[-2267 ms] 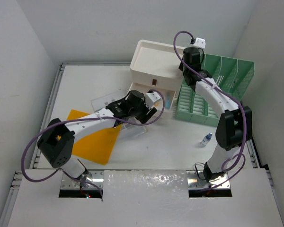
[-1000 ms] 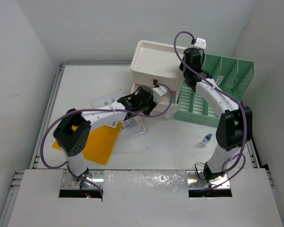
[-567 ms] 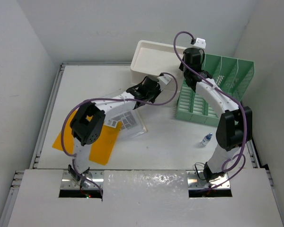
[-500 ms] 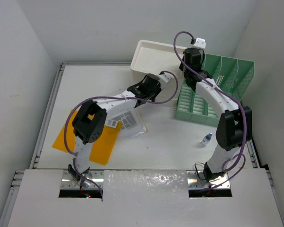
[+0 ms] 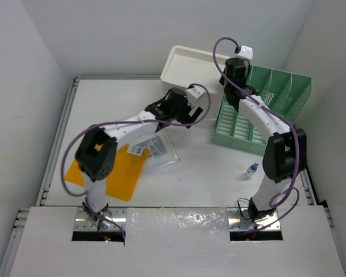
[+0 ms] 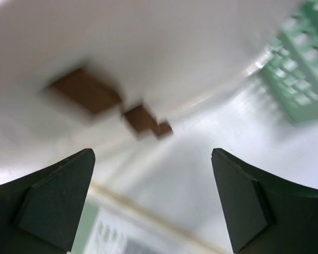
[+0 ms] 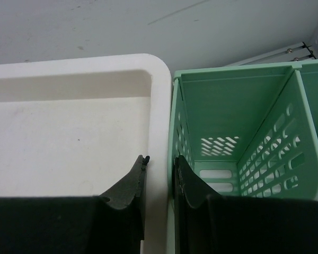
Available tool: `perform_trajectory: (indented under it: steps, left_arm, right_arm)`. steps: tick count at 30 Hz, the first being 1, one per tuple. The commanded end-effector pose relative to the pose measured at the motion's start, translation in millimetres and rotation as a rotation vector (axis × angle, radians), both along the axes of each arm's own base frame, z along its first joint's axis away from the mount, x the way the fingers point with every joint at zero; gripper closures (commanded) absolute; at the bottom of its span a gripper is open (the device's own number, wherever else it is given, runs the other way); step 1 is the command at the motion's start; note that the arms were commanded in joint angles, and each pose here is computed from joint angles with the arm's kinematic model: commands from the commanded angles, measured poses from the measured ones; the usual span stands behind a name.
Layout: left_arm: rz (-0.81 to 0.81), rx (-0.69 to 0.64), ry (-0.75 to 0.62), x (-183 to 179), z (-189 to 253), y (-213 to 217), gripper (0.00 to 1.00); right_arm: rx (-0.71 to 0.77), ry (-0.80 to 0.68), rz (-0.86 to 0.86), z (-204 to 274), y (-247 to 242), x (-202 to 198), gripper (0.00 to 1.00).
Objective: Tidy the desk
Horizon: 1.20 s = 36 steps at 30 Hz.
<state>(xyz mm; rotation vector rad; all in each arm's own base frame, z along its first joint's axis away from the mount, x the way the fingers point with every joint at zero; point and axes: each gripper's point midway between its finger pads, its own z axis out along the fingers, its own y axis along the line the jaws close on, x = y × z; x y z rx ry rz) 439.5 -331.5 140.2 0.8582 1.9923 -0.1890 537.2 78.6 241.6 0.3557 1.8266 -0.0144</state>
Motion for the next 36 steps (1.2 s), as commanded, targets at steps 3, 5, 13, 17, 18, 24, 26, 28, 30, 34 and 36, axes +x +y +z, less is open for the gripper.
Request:
perform_trajectory:
  steps: [3, 5, 13, 17, 18, 24, 26, 28, 30, 34, 36]
  left_arm:
    - [-0.159, -0.191, 0.035, -62, 43, -2, 0.06]
    - [-0.132, -0.161, 0.052, -56, 16, 0, 0.19]
    - [-0.006, -0.111, 0.034, -11, -49, -11, 0.39]
    - [0.098, -0.124, -0.053, 12, -48, -5, 0.37]
    - [0.123, -0.128, -0.081, 17, -45, -3, 0.36]
    - [0.173, -0.156, -0.119, 34, -53, -9, 0.36]
    - [0.171, -0.166, -0.106, 38, -62, -15, 0.36]
    - [0.175, -0.165, -0.096, 44, -73, -20, 0.37]
    - [0.199, -0.147, -0.089, 49, -80, -19, 0.37]
    - [0.21, -0.159, -0.135, 58, -73, -22, 0.46]
    - [0.221, -0.169, -0.154, 61, -66, -21, 0.46]
  right_arm:
    - [0.004, 0.186, 0.102, -49, 31, -22, 1.0]
    - [0.005, 0.19, 0.093, -50, 30, -20, 1.0]
    - [0.036, 0.176, 0.059, -50, 29, -19, 1.0]
    - [0.037, 0.169, 0.058, -51, 27, -19, 1.0]
    - [0.04, 0.165, 0.063, -51, 29, -19, 1.0]
    - [0.052, 0.152, 0.065, -55, 30, -19, 1.0]
    - [0.054, 0.151, 0.066, -57, 30, -19, 1.0]
    - [0.056, 0.143, 0.07, -56, 31, -19, 1.0]
    - [0.054, 0.139, 0.071, -57, 31, -19, 1.0]
    - [0.044, 0.147, 0.087, -59, 33, -19, 1.0]
    - [0.035, 0.152, 0.085, -60, 32, -20, 1.0]
